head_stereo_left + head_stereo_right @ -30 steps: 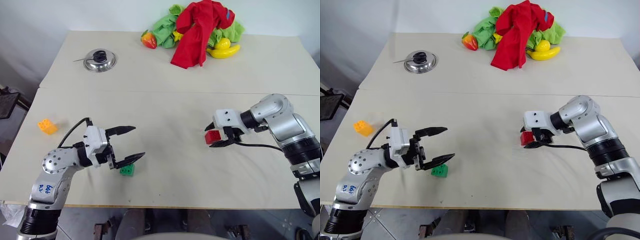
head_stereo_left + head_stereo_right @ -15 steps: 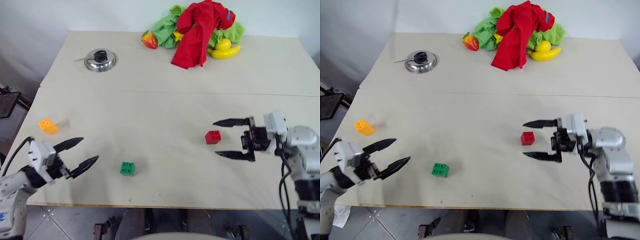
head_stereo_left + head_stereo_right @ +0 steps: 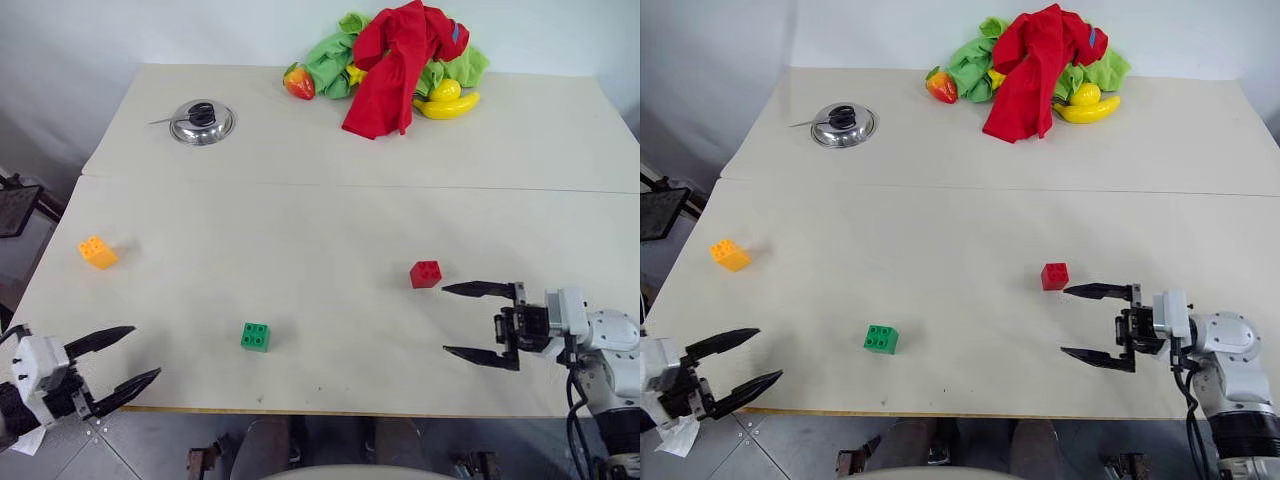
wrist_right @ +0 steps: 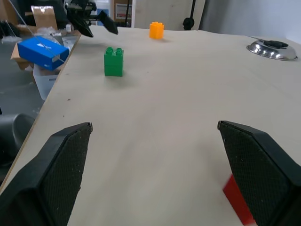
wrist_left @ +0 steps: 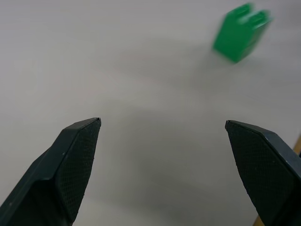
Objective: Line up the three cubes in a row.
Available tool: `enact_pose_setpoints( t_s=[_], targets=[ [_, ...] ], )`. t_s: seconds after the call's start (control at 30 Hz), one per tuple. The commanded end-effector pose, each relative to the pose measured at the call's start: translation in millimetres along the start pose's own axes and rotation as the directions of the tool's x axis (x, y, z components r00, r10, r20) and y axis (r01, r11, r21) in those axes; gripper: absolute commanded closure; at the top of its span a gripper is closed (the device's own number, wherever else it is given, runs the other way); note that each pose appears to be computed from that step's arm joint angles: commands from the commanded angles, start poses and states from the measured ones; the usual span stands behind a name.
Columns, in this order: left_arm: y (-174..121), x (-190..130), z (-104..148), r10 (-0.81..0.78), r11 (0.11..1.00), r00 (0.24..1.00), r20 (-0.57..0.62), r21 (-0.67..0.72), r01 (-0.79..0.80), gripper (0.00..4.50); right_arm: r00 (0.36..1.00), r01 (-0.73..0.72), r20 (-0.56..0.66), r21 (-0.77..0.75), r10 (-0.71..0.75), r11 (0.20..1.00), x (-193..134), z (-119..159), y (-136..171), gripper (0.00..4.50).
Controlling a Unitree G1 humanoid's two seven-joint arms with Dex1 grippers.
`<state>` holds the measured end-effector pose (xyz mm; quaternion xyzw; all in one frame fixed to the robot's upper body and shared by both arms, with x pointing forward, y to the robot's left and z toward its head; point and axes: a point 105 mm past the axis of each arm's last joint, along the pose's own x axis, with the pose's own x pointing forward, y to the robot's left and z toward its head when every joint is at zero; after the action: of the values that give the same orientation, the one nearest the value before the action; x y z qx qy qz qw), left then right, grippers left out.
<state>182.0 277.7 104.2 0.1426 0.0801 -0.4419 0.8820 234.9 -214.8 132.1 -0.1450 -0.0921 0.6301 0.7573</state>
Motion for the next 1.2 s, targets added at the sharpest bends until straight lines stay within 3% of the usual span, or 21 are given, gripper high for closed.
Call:
enact_pose_setpoints(
  t_s=[0.03, 0.2, 0.37, 0.47, 0.73, 0.87, 0.97, 1.1, 1.2],
  targets=[
    [-13, 33, 17, -0.166, 0.979, 0.986, 0.014, 0.121, 0.163, 0.00, 0.999, -0.047, -0.020, -0.030, 0.046, 0.998, -12, 7, 4, 0.02],
    [-14, 81, 31, -0.261, 0.956, 0.960, 0.101, 0.164, 0.242, 0.00, 0.998, -0.019, -0.068, -0.011, 0.019, 1.000, -28, 2, 13, 0.02],
    [-17, 95, 25, -0.335, 0.931, 0.939, 0.077, 0.183, 0.317, 0.00, 0.996, 0.035, -0.079, -0.024, -0.037, 0.999, -37, -1, 17, 0.02],
    [-18, 96, 28, -0.367, 0.917, 0.927, 0.077, 0.198, 0.346, 0.56, 0.995, 0.056, -0.075, -0.035, -0.059, 0.998, -38, -1, 17, 0.00],
    [-18, 108, 41, -0.431, 0.887, 0.896, 0.108, 0.234, 0.398, 2.99, 0.988, 0.121, -0.096, -0.038, -0.124, 0.992, -45, -4, 18, 0.00],
    [-24, 118, 57, -0.486, 0.861, 0.861, 0.151, 0.249, 0.443, 3.05, 0.980, 0.155, -0.124, -0.036, -0.158, 0.987, -53, -6, 21, 0.00],
    [-8, 127, 85, -0.475, 0.874, 0.850, 0.228, 0.239, 0.424, 3.05, 0.970, 0.191, -0.143, -0.043, -0.196, 0.981, -60, -6, 22, 0.00],
    [15, 165, 116, -0.534, 0.834, 0.826, 0.182, 0.275, 0.479, 3.05, 0.957, 0.233, -0.164, -0.049, -0.238, 0.971, -68, -6, 29, 0.00],
    [15, 200, 123, -0.579, 0.798, 0.805, 0.129, 0.294, 0.526, 3.05, 0.948, 0.268, -0.164, -0.048, -0.272, 0.962, -72, -5, 30, 0.00]
  ],
)
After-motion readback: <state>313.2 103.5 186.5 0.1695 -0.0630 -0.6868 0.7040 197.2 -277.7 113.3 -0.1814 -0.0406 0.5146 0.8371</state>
